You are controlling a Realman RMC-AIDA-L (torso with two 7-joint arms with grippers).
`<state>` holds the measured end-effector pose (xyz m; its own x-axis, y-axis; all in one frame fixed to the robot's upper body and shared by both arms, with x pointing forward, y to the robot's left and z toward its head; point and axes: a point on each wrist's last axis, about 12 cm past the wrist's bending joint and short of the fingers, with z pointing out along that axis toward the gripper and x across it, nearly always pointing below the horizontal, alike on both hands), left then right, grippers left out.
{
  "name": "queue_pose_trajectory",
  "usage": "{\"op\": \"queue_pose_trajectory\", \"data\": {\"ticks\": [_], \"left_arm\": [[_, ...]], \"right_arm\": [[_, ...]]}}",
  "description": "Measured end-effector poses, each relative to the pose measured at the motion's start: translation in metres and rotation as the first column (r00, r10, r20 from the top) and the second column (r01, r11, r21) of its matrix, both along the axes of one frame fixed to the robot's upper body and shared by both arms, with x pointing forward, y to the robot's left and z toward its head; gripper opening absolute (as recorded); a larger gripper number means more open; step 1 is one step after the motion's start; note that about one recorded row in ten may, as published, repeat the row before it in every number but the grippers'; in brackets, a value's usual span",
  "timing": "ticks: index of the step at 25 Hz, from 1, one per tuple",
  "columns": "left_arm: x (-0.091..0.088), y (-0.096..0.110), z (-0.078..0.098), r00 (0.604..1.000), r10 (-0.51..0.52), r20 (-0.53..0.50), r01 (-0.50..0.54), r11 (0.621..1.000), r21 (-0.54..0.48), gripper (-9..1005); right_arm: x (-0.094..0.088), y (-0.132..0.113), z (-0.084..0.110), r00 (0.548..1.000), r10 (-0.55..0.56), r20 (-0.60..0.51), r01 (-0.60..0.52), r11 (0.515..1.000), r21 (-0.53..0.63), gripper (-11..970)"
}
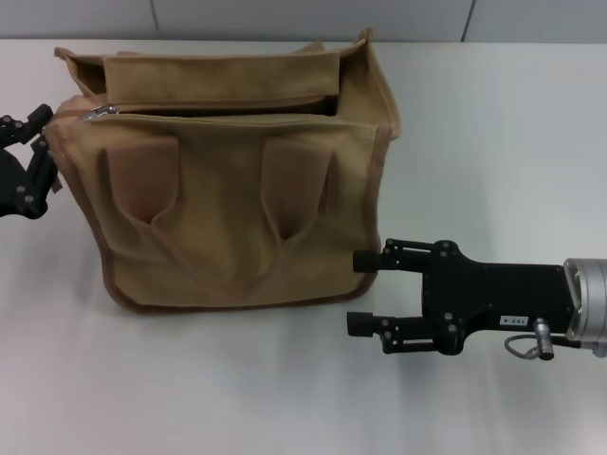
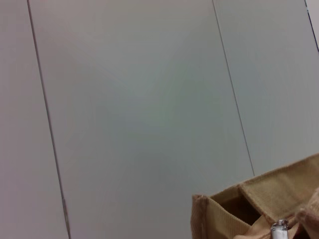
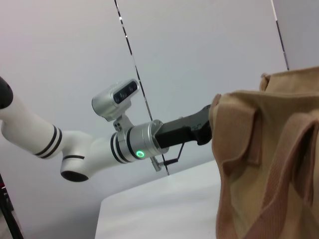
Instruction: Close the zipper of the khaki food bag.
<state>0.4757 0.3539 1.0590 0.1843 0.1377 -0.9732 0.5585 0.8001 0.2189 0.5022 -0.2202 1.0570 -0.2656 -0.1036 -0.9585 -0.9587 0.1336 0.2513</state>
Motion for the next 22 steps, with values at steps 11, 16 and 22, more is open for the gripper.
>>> {"op": "queue_pose_trajectory", "data": {"ticks": [11, 16, 22], "left_arm": [[0.002, -0.009, 0.002, 0.999, 0.024, 0.041, -0.02, 0.994, -0.112, 34], [0.002, -0.015, 0.002, 0.998, 0.025, 0.058, -0.015, 0.987, -0.161, 13], [0.001, -0.018, 0.005, 0.996, 0.017, 0.093, 0.001, 0.983, -0.186, 14]], "right_arm": [[-0.005, 0.002, 0.034, 0.998, 0.053, -0.024, -0.043, 0.953, 0.3, 633], [0.016, 0.013, 0.059, 0.987, 0.087, -0.135, -0.025, 0.913, 0.407, 629], [0.037, 0.04, 0.077, 0.979, 0.144, -0.145, -0.067, 0.897, 0.437, 625]]}}
